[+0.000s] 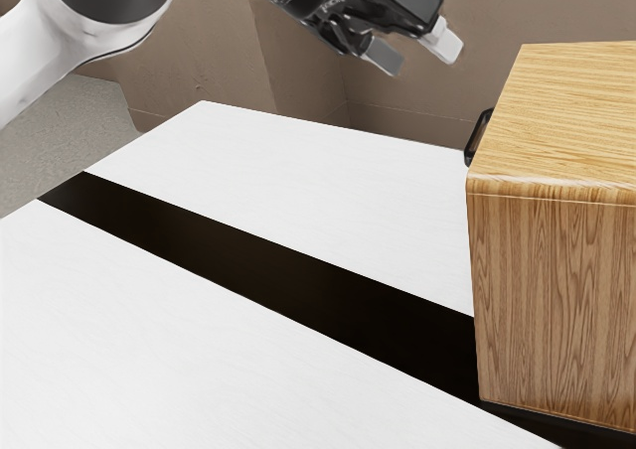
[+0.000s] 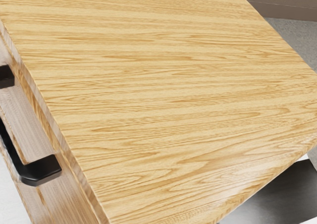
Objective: Pull the drawer handle with one arm to open the drawer
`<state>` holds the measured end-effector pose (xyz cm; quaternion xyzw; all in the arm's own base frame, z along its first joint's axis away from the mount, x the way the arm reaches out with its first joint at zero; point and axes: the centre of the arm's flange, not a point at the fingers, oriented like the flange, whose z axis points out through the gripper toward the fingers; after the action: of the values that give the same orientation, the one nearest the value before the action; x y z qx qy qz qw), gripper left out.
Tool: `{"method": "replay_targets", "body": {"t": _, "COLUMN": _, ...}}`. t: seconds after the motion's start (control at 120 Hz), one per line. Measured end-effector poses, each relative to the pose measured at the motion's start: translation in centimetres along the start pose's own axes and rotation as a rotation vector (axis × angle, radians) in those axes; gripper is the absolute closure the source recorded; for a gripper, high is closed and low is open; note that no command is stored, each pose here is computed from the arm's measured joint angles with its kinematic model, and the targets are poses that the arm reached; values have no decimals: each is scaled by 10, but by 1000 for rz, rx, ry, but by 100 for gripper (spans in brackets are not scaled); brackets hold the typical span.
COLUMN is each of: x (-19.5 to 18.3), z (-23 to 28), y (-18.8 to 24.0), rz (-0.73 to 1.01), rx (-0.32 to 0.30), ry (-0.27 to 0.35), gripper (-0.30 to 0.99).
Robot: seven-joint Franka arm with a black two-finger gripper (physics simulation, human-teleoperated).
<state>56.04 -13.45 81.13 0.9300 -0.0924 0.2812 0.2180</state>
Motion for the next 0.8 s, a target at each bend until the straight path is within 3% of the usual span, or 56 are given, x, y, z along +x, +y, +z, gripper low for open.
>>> {"method": "replay_targets", "body": {"t": 0.425, "x": 4, "z": -3, "y": -18, "rz": -26, "rx": 33, "ry": 24, "gripper": 0}}
{"method": "replay_targets", "body": {"t": 0.8, "x": 10, "z": 5, "y": -65, "rz": -84, "rx": 93, "ry": 20, "gripper": 0}}
